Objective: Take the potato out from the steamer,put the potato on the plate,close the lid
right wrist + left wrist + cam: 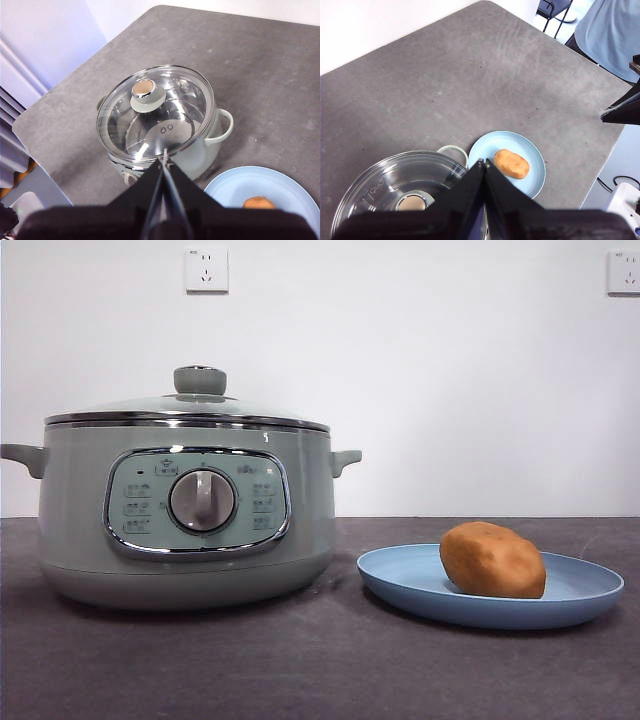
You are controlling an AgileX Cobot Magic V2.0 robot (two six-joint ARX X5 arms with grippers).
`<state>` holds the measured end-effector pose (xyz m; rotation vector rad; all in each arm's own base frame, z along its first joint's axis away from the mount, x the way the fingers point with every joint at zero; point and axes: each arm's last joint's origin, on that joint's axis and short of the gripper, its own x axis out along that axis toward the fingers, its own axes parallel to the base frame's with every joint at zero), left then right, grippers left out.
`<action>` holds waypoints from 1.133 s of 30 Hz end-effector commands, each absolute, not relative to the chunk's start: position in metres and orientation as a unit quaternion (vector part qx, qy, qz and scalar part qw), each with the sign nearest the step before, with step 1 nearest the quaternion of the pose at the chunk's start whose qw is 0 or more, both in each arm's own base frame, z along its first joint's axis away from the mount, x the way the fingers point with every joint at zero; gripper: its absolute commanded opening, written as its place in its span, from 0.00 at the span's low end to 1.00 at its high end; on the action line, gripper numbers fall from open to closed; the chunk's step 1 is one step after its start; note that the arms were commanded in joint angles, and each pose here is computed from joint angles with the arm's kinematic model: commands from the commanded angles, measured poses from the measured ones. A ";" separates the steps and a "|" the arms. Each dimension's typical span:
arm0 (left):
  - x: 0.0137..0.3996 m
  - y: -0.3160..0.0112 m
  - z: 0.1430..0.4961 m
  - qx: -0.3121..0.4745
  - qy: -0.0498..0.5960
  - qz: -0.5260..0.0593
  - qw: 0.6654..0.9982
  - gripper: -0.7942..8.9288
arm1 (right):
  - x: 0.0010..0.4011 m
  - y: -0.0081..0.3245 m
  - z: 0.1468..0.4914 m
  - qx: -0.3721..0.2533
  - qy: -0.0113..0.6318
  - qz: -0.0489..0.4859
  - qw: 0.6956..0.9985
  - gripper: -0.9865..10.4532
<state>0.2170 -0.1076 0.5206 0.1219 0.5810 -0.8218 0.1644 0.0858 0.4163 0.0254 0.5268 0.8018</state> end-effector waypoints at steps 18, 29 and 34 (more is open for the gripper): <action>0.197 -0.080 0.488 0.056 0.200 -0.342 0.916 0.08 | 0.164 0.086 0.418 0.011 0.248 0.387 0.888 0.09; 0.143 -0.050 0.331 -0.047 0.036 -0.301 0.952 0.08 | 0.164 0.086 0.418 0.011 0.248 0.388 0.888 0.09; 0.123 -0.033 0.265 -0.074 -0.015 -0.263 0.962 0.08 | 0.164 0.086 0.418 0.011 0.248 0.387 0.888 0.09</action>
